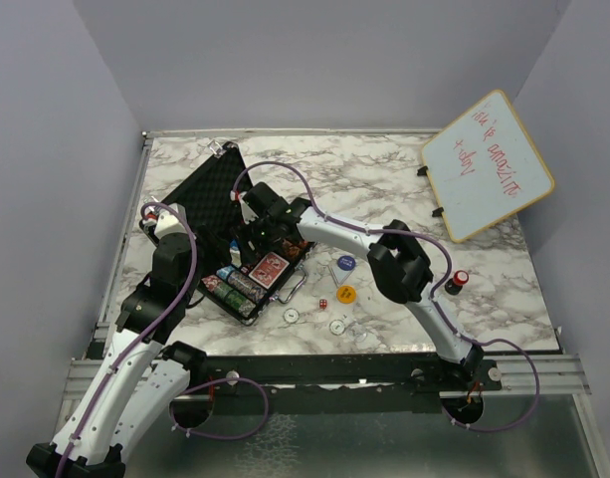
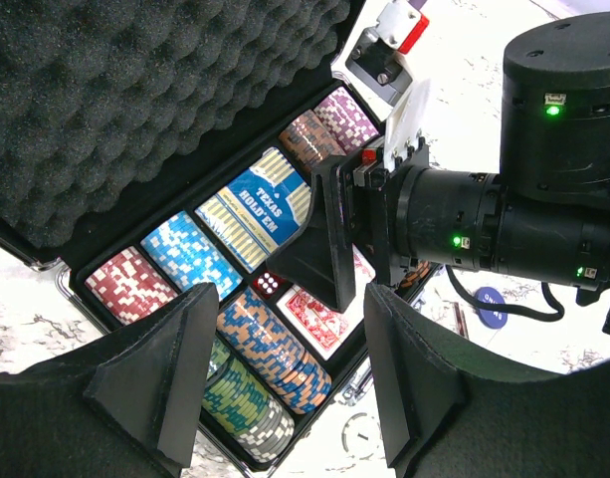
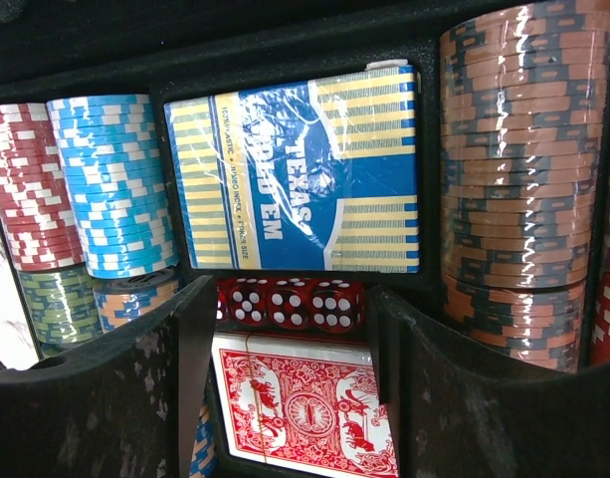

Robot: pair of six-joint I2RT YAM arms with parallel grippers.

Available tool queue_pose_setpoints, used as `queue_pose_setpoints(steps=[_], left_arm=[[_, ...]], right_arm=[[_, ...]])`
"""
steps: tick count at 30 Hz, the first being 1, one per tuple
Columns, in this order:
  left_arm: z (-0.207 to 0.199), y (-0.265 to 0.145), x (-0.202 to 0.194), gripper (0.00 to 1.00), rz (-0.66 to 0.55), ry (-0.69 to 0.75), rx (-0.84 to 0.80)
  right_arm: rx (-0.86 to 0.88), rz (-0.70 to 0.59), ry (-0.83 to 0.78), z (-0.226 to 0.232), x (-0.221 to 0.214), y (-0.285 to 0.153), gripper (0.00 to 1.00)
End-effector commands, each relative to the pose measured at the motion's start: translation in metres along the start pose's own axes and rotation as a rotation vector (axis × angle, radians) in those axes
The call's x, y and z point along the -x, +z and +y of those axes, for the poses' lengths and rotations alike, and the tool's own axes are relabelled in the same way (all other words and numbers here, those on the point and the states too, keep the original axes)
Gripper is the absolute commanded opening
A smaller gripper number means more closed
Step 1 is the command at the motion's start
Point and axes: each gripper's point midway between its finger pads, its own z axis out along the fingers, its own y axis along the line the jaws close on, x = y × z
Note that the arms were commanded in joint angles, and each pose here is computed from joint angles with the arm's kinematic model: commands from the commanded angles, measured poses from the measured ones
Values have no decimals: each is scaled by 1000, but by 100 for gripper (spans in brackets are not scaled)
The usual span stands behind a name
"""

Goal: Pack up texas hold em set

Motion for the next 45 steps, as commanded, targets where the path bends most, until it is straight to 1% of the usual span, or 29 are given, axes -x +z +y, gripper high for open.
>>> queue_pose_setpoints(steps=[1, 12, 15, 19, 26, 33, 36, 38, 43, 45], left_arm=[[2, -4, 4, 66, -14, 9, 8], [2, -4, 4, 66, -15, 11, 10], [2, -5, 5, 66, -17, 8, 8], [2, -5, 5, 66, -20, 8, 8], [3, -5, 6, 67, -22, 8, 12], [2, -5, 7, 72, -24, 7, 9], [2, -6, 7, 75, -25, 5, 6], [1, -7, 7, 78, -26, 4, -1], [0, -11, 9, 87, -40, -4, -17], [-1, -12, 10, 91, -44, -5, -26]], right_arm=[[33, 29, 8, 4, -4, 6, 68], [90, 56, 26, 11, -14, 12, 68], [66, 41, 25, 8, -10, 10, 68], [-48, -15, 18, -8, 5, 0, 69], [-174, -171, -2, -20, 40, -37, 71], [-169, -265, 6, -11, 55, -75, 72], [-238, -288, 44, -20, 49, -96, 71], [-291, -281, 81, -27, 36, -112, 70], [-385, -271, 173, -40, -1, -154, 69], [-425, -237, 211, -47, -24, -161, 69]])
